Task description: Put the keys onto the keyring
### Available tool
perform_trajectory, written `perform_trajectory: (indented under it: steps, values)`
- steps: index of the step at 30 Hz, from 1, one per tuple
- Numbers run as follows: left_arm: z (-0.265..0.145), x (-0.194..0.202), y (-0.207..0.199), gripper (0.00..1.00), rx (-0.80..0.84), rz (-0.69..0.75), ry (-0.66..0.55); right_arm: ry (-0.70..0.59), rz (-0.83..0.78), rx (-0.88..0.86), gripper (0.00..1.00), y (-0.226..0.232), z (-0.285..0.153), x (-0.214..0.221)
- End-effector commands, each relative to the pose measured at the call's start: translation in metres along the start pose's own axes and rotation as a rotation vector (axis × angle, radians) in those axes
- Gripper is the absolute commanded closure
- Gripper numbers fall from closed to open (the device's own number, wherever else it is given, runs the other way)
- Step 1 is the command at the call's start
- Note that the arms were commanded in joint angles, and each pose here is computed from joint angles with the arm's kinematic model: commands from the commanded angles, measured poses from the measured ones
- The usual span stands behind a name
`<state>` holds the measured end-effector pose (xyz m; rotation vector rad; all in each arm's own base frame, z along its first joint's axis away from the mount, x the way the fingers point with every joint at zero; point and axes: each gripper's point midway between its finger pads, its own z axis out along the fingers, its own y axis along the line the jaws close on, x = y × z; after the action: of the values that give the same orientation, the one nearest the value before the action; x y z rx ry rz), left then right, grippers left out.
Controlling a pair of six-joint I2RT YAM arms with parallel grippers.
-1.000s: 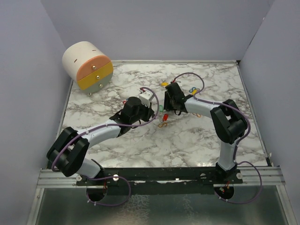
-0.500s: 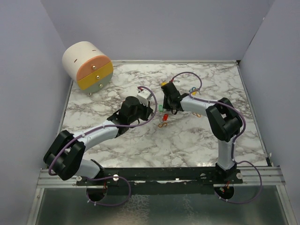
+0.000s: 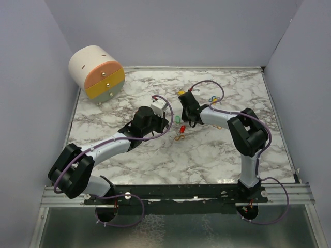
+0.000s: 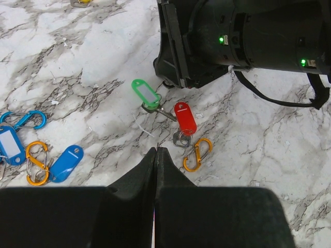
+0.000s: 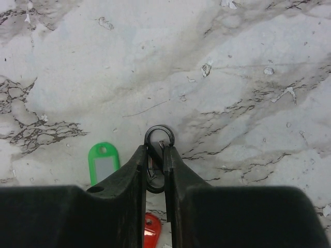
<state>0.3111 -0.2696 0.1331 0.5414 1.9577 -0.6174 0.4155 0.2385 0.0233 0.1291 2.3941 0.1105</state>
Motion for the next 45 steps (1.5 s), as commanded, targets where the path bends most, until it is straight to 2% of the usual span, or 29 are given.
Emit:
perform_trajectory:
  steps: [1, 5, 21, 33, 45]
  values:
    - [0.002, -0.010, -0.001, 1.00, 0.012, 0.016, -0.028, 0.008, -0.033, 0.040, 1.00, -0.020, -0.005, 0.018]
    - [0.005, -0.017, -0.005, 1.00, 0.033, 0.018, -0.054, -0.072, -0.012, -0.007, 1.00, -0.019, -0.023, 0.002]
    - [0.038, -0.037, -0.033, 1.00, 0.188, 0.040, -0.143, -0.207, 0.049, -0.121, 1.00, -0.023, -0.077, -0.021]
    - [0.043, -0.039, -0.051, 1.00, 0.235, 0.082, -0.203, -0.233, 0.146, -0.336, 1.00, 0.003, -0.121, -0.034]
    - [0.044, -0.035, -0.069, 1.00, 0.299, 0.142, -0.217, -0.245, 0.172, -0.416, 1.00, 0.012, -0.140, -0.039]
